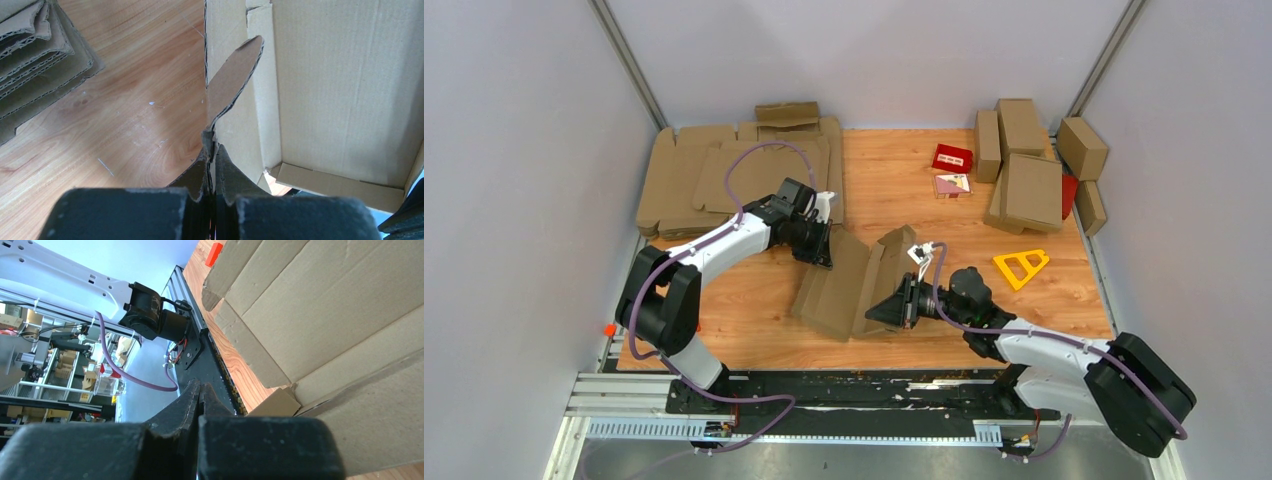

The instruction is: Fold the paper box

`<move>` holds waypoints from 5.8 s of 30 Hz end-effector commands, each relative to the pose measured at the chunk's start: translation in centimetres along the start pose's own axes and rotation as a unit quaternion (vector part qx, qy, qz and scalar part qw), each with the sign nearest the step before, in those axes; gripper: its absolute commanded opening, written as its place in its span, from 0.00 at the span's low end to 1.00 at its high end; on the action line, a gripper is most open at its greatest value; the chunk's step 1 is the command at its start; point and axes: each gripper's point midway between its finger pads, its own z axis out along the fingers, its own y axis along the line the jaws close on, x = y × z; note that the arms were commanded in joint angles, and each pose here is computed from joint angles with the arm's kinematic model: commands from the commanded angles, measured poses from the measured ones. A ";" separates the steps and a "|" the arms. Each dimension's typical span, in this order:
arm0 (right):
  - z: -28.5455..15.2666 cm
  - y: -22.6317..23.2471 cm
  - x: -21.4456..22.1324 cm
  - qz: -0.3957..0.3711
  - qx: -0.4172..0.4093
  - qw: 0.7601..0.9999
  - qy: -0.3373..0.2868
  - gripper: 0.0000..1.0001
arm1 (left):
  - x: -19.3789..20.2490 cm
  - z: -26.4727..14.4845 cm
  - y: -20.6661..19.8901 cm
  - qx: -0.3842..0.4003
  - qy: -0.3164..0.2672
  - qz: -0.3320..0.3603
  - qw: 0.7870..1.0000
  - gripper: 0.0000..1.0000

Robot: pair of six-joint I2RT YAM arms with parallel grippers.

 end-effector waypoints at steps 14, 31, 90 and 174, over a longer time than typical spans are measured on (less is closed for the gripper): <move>1.6 0.9 -1.1 -0.024 -0.007 1.000 0.004 0.00 | -2.6 -1.5 -5.4 0.163 -0.073 -0.026 0.984 0.00; -2.6 -0.9 -5.4 -0.102 0.202 0.974 -0.010 0.25 | -2.8 -4.1 -3.0 0.054 -0.027 0.012 0.998 0.00; -1.5 -18.5 -12.4 -0.139 0.483 0.859 0.096 0.65 | 5.0 -13.3 -0.5 -0.094 -0.206 -0.154 0.962 0.90; -8.9 -17.6 -7.7 -0.071 0.553 0.830 0.019 0.88 | 7.0 0.1 3.3 -0.181 -0.081 -0.060 0.978 0.33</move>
